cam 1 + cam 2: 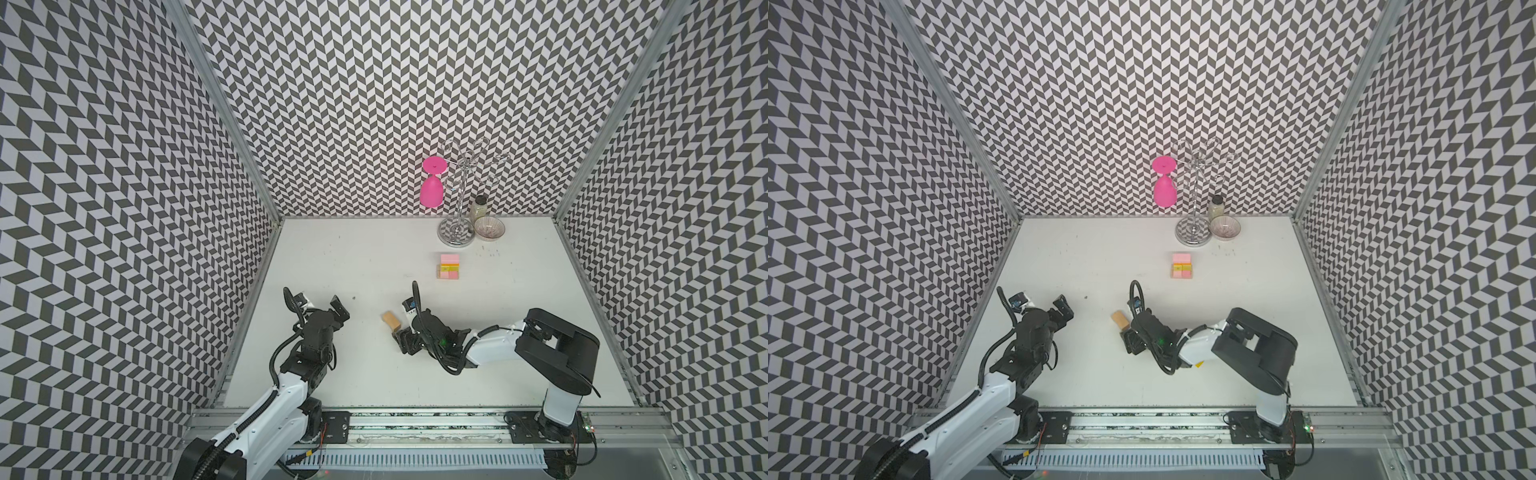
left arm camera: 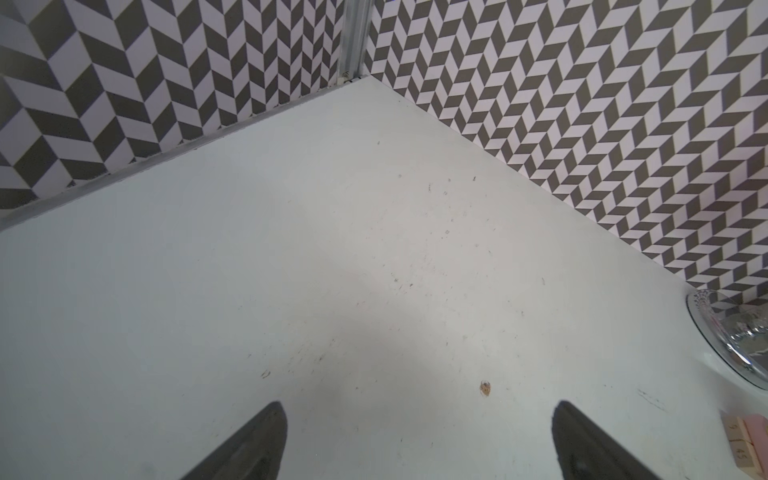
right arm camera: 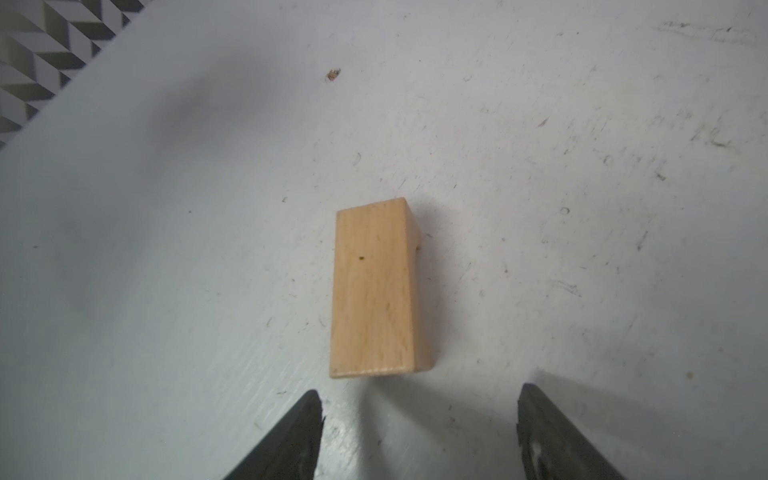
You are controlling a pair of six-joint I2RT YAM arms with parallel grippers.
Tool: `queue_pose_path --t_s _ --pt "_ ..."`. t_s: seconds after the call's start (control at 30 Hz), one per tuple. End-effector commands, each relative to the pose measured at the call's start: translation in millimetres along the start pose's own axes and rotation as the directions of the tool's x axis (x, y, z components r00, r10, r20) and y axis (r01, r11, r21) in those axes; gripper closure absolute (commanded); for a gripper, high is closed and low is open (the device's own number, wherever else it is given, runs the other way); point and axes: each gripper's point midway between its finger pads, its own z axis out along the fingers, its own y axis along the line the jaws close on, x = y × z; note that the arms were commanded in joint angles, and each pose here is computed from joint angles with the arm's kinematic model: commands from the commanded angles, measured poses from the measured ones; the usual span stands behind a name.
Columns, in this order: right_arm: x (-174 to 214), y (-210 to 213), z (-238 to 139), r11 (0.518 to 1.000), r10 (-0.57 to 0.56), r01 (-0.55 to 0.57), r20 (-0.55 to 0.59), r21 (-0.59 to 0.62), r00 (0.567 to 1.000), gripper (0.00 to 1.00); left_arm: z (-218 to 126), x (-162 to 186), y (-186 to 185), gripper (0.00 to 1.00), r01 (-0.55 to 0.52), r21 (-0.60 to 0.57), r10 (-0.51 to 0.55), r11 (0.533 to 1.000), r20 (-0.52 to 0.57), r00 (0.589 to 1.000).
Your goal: Build the wood block tower
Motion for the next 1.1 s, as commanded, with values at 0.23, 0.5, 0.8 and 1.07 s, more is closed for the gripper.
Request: queue_pose_path --t_s 0.23,0.5,0.8,1.07 --pt "2 -47 16 0.979 0.107 -0.104 -0.007 0.177 0.994 0.32 -7 -12 -11 0.0 0.007 0.096 -0.013 0.995 0.069 0.998" --pt "-8 -56 19 0.987 0.074 -0.072 -0.008 0.144 0.997 0.34 -6 -12 -13 0.0 0.002 0.099 -0.008 0.995 0.066 0.998" --pt "-37 -39 -35 0.992 0.072 -0.08 0.088 0.093 0.994 0.28 -9 -15 -11 0.0 0.015 0.104 -0.024 0.994 0.089 0.996" --pt "-31 -10 -14 0.976 0.161 -0.161 0.012 0.146 0.987 0.0 -18 -19 -7 0.0 0.038 0.129 -0.054 0.991 0.126 0.991"
